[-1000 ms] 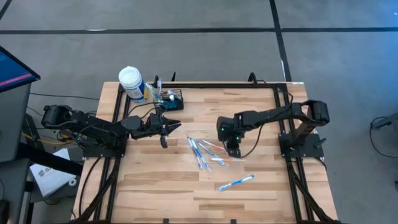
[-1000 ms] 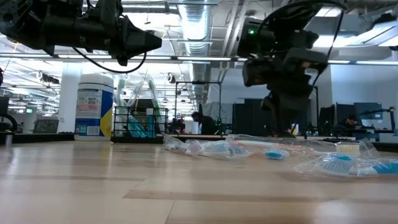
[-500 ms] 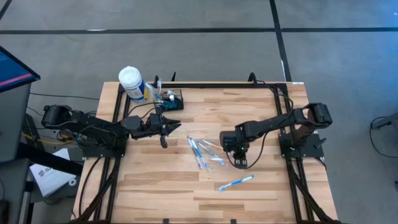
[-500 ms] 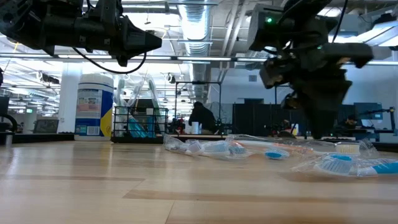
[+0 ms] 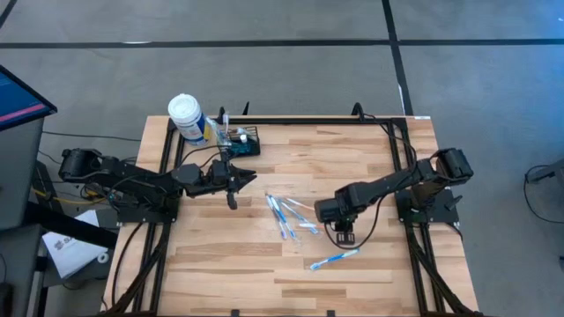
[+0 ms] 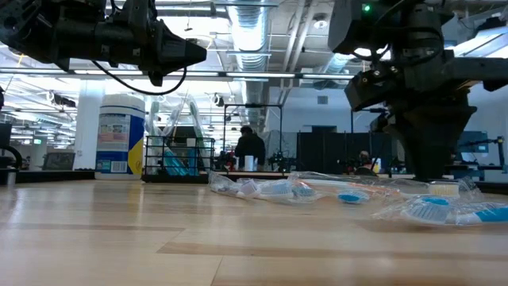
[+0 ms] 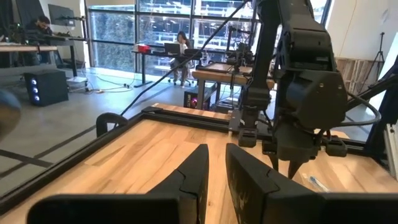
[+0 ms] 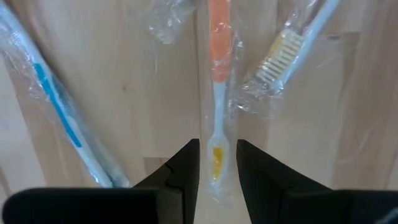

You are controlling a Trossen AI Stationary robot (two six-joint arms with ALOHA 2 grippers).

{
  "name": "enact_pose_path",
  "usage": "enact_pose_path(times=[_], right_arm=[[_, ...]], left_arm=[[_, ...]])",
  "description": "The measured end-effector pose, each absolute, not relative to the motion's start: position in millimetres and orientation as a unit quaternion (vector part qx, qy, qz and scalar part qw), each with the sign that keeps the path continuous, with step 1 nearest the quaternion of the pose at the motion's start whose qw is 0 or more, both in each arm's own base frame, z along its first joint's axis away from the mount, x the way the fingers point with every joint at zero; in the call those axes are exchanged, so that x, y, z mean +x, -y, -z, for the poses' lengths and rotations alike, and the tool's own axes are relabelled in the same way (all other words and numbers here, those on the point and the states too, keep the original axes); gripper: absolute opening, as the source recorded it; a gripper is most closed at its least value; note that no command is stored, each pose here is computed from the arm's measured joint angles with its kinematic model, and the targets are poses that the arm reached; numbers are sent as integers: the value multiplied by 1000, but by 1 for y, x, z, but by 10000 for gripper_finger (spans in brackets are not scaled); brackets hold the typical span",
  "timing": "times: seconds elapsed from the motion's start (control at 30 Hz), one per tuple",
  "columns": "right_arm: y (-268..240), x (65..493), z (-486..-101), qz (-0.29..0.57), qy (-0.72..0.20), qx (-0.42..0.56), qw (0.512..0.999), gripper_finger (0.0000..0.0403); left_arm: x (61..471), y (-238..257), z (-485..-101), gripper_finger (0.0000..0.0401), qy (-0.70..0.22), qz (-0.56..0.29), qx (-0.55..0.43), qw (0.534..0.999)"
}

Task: Pick & Place toothbrushing station
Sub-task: Put the bottom orange toothbrush into the black wire organizer

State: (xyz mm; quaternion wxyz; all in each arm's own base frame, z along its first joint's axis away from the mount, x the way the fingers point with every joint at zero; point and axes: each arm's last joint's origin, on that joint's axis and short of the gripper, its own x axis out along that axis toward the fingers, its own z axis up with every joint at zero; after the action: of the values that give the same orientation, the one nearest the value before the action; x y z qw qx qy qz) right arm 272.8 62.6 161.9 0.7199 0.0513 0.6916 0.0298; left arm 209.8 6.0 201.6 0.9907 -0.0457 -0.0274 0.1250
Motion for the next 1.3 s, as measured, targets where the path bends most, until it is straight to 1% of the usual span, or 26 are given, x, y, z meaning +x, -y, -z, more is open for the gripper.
enact_pose_path(times=[0.2,0.3,0.47,0.6,0.67,0.77,0.83,0.9,0.93,1.07,1.2,1.3], right_arm=[[-70,269,-159,-34,-692,44,719,97],[-70,261,-149,-18,-701,31,712,97],[-66,248,-136,14,-720,37,693,97],[-66,248,-136,14,-719,36,694,97],[-66,251,-137,17,-710,33,703,96],[-66,252,-137,23,-705,25,708,81],[-66,252,-137,22,-705,22,708,56],[-66,252,-137,21,-706,21,708,23],[-66,252,-138,20,-706,19,708,14],[-66,254,-141,19,-703,17,711,19],[-68,263,-152,6,-688,-1,726,7],[-69,271,-162,0,-678,-11,735,11]], left_arm=[[210,-6,-202,49,29,-125,-59,990],[210,-6,-202,49,29,-125,-59,990],[210,-6,-202,49,29,-125,-59,990],[210,-6,-202,49,29,-125,-59,990],[210,-6,-202,49,29,-125,-59,990],[210,-6,-202,49,29,-125,-59,990],[210,-6,-202,49,29,-125,-59,990],[210,-6,-202,49,29,-125,-59,990],[210,-6,-202,49,29,-125,-59,990],[210,-6,-202,49,30,-125,-63,990],[210,-6,-202,49,32,-115,-86,989],[210,-3,-202,49,32,-103,-85,990]])
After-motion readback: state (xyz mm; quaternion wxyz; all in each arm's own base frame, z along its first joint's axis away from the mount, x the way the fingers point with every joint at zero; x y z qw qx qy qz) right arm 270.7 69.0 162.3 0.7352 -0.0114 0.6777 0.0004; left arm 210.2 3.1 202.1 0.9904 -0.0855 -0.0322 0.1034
